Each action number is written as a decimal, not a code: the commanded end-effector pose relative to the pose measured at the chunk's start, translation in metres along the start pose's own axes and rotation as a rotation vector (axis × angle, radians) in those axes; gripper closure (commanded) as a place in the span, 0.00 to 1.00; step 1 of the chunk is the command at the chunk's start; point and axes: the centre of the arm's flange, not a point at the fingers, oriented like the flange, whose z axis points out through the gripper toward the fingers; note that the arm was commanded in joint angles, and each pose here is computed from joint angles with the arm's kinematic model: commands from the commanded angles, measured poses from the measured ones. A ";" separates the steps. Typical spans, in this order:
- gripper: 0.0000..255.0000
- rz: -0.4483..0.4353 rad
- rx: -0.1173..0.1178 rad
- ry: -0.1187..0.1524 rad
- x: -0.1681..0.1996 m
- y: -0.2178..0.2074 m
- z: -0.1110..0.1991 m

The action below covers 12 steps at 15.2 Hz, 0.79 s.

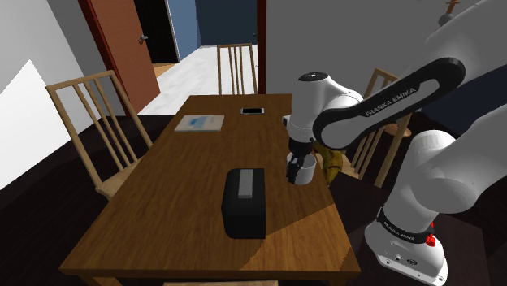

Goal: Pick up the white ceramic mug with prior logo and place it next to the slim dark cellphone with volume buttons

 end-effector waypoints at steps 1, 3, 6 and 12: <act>0.00 0.000 0.000 0.001 0.000 0.001 0.005; 0.00 0.000 0.000 0.001 0.000 0.001 0.005; 0.00 0.000 0.000 0.001 0.000 0.001 0.005; 1.00 0.000 0.000 0.001 0.000 0.001 0.004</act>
